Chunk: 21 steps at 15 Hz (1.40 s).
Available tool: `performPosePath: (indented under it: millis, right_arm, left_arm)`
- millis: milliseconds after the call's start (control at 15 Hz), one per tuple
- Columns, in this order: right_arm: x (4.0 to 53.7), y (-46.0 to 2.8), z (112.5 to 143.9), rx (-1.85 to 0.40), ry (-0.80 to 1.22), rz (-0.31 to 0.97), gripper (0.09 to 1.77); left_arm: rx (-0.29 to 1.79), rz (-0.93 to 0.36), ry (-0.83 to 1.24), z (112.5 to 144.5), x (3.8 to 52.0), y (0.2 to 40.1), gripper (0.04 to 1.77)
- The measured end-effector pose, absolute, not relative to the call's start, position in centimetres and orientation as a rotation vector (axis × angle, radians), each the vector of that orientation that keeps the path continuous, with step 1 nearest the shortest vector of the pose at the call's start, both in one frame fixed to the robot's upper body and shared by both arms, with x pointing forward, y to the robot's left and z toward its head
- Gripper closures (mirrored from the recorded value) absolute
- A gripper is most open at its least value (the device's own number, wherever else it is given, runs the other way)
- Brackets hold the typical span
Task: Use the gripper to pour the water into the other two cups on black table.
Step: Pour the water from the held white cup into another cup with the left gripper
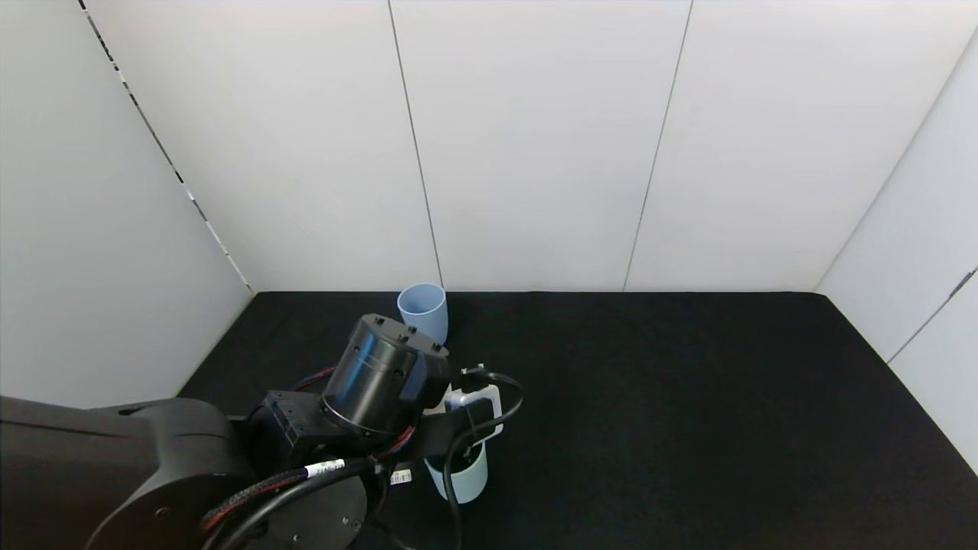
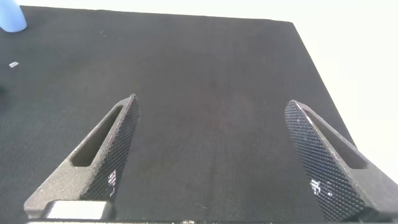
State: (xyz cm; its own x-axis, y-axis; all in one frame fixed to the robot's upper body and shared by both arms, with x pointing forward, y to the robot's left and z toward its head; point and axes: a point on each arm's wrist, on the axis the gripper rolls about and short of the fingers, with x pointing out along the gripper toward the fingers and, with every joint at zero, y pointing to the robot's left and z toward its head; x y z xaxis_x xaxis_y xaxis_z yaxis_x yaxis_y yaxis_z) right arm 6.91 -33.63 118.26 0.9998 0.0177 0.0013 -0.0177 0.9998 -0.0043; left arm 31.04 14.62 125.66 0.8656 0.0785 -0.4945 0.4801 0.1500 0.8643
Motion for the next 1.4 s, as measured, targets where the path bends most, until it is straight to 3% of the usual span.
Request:
performPosePath:
  millis: [1400]
  right_arm:
    - [6.91,-33.63,118.26,-0.004,-0.001,0.017,0.15]
  left_arm:
    - [1.579,-0.259,0.484,125.46,30.43,14.32,0.6]
